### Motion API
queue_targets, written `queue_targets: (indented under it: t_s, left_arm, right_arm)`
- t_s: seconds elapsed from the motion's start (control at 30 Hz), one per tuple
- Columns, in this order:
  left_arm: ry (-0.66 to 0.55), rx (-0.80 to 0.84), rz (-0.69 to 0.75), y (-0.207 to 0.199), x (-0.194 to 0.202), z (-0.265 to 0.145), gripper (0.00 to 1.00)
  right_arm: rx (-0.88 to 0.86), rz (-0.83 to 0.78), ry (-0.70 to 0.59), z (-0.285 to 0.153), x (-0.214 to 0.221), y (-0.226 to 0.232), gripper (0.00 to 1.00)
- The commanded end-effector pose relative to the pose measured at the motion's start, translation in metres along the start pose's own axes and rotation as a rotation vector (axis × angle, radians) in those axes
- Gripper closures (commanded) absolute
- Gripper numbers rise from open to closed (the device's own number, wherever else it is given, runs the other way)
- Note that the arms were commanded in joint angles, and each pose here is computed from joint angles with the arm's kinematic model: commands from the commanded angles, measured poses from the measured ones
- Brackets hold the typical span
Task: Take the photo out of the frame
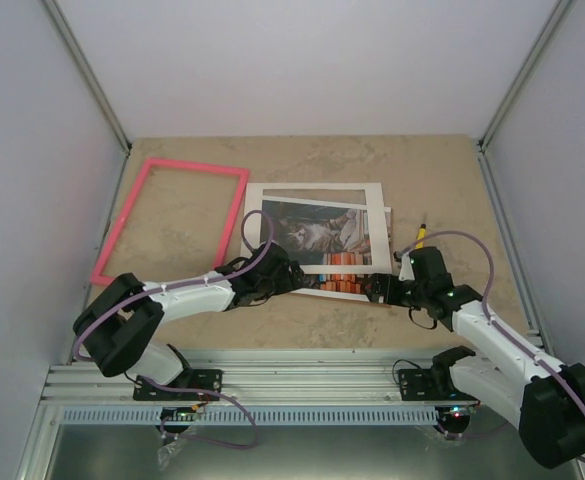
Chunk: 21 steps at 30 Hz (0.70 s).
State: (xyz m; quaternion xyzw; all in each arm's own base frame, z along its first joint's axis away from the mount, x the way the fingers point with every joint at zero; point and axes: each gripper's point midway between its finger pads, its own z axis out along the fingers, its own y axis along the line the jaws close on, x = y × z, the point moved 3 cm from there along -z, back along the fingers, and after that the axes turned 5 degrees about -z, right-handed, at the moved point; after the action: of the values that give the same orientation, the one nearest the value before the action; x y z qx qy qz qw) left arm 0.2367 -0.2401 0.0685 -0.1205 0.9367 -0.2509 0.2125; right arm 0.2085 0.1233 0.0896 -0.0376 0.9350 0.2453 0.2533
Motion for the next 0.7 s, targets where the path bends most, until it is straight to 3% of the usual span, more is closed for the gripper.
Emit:
queue_targets:
  t_s: [0.0,0.67]
  left_arm:
    - [0.037,-0.025,0.006,0.011,0.01,-0.002,0.01]
    - [0.035,-0.01,0.001,0.007,0.009,-0.003,0.01]
  right_arm:
    - [0.011,0.071,0.07,0.002,0.02,-0.007,0.02]
    - [-0.021,0.159,0.068,0.011,0.03,-0.012,0.02]
